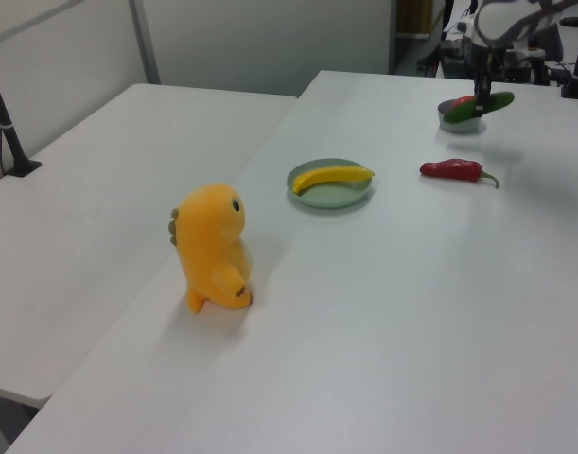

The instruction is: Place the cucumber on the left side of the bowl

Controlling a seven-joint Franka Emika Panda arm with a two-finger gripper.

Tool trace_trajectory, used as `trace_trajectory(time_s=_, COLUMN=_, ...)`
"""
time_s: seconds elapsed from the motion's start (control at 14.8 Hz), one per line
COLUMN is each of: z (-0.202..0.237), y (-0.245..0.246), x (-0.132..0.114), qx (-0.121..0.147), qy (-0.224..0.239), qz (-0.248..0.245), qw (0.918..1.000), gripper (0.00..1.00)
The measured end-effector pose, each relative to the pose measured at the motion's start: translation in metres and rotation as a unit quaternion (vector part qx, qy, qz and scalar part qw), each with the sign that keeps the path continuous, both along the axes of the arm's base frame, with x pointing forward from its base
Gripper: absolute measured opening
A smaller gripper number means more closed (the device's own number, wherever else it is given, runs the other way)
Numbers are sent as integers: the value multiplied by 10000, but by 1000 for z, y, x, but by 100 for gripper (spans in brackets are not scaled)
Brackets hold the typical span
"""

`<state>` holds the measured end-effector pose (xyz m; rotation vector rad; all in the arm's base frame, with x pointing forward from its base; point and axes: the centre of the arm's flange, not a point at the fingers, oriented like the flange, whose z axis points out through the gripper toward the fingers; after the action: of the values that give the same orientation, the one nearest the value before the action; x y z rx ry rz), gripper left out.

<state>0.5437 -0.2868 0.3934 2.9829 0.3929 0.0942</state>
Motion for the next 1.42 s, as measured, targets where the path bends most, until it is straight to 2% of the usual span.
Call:
trace_trajectory(time_s=0.47, z=-46, y=-5, x=11, qx=-273, qy=-88, qz=46, qw=9996, gripper=48)
trace_trajectory(time_s=0.68, z=-49, y=-5, x=12, qx=-288, qy=-78, qz=50, qw=9995, gripper=55)
trace_trajectory(time_s=0.81, z=-49, y=-6, x=12, qx=-288, qy=-80, qz=50, qw=9995, gripper=68)
trace_trajectory(time_s=0.95, z=-49, y=-6, x=12, qx=-290, qy=-83, qz=50, qw=9995, gripper=88)
trace_trajectory(time_s=1.22, z=-34, y=-5, x=15, qx=-293, qy=-171, qz=24, qw=9994, gripper=100)
trace_trajectory(time_s=1.42, z=14, y=9, x=20, qx=-6, qy=54, qz=-38, qw=10000, gripper=100)
